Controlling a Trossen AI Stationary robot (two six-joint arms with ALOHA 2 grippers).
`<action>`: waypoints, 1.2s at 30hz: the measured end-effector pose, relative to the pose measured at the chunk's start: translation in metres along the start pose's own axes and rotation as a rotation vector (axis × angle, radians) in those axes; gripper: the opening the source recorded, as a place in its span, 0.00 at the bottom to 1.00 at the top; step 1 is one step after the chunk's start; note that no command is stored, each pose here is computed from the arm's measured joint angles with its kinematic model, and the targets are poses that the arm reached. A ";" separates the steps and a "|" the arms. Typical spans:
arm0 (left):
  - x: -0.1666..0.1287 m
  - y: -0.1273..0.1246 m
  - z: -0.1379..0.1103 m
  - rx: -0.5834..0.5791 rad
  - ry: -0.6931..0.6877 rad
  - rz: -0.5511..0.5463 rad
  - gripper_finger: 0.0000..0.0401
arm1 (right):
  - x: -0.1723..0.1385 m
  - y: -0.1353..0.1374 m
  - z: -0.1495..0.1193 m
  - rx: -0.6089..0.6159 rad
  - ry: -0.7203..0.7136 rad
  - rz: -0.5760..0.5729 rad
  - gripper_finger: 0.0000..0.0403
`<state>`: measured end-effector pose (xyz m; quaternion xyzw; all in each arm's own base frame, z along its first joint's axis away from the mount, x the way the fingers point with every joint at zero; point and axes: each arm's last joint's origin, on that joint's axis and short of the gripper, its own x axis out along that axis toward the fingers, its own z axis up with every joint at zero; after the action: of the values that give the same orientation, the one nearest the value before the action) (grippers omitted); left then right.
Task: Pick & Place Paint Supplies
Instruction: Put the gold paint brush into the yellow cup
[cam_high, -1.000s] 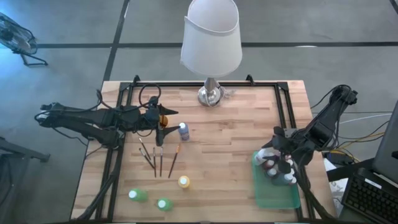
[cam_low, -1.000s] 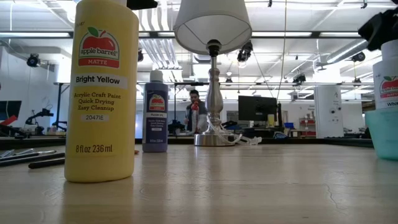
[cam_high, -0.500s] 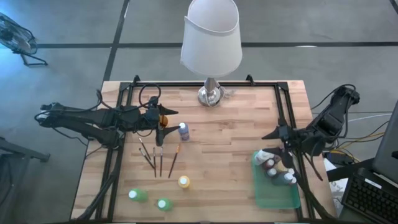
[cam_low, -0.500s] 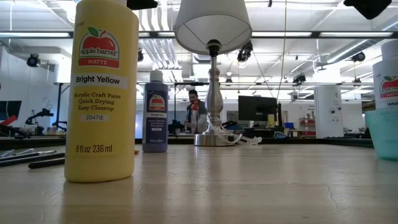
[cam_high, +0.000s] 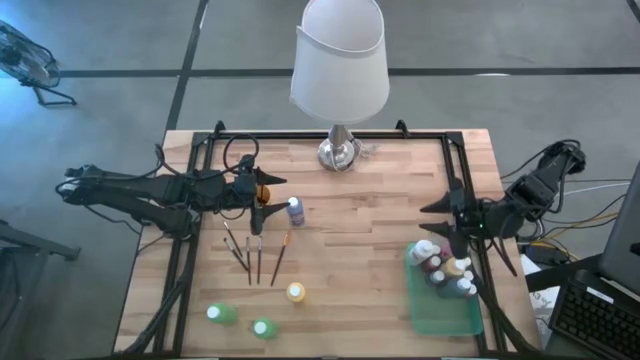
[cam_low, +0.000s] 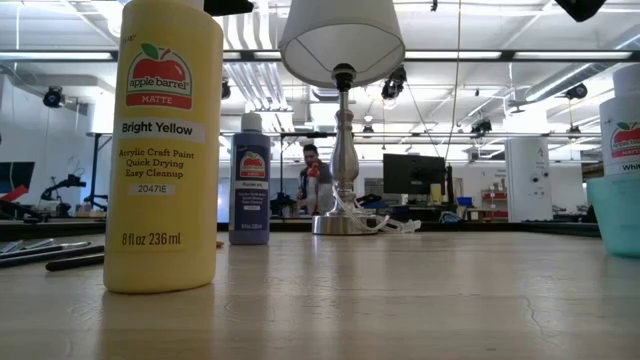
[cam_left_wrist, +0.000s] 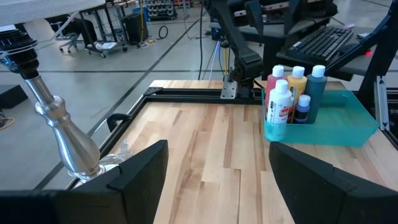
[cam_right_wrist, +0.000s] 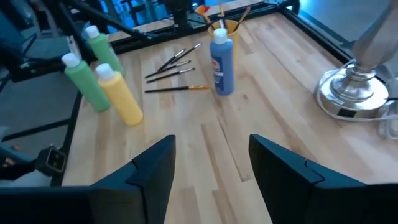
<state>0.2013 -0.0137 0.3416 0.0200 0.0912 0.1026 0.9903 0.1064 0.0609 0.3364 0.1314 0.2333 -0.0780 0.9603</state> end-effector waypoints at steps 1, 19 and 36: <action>0.000 0.000 0.000 0.000 0.000 0.000 0.71 | 0.001 -0.001 0.001 0.005 -0.003 -0.009 0.48; 0.000 0.000 0.000 0.001 0.001 0.000 0.71 | 0.042 0.000 0.003 -0.076 0.092 -0.184 0.41; 0.000 0.000 0.000 0.002 0.005 0.000 0.71 | 0.003 -0.036 0.007 -0.214 0.078 -0.067 0.03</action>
<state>0.2012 -0.0138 0.3412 0.0206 0.0937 0.1023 0.9901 0.1047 0.0242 0.3336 0.0234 0.2816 -0.0794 0.9560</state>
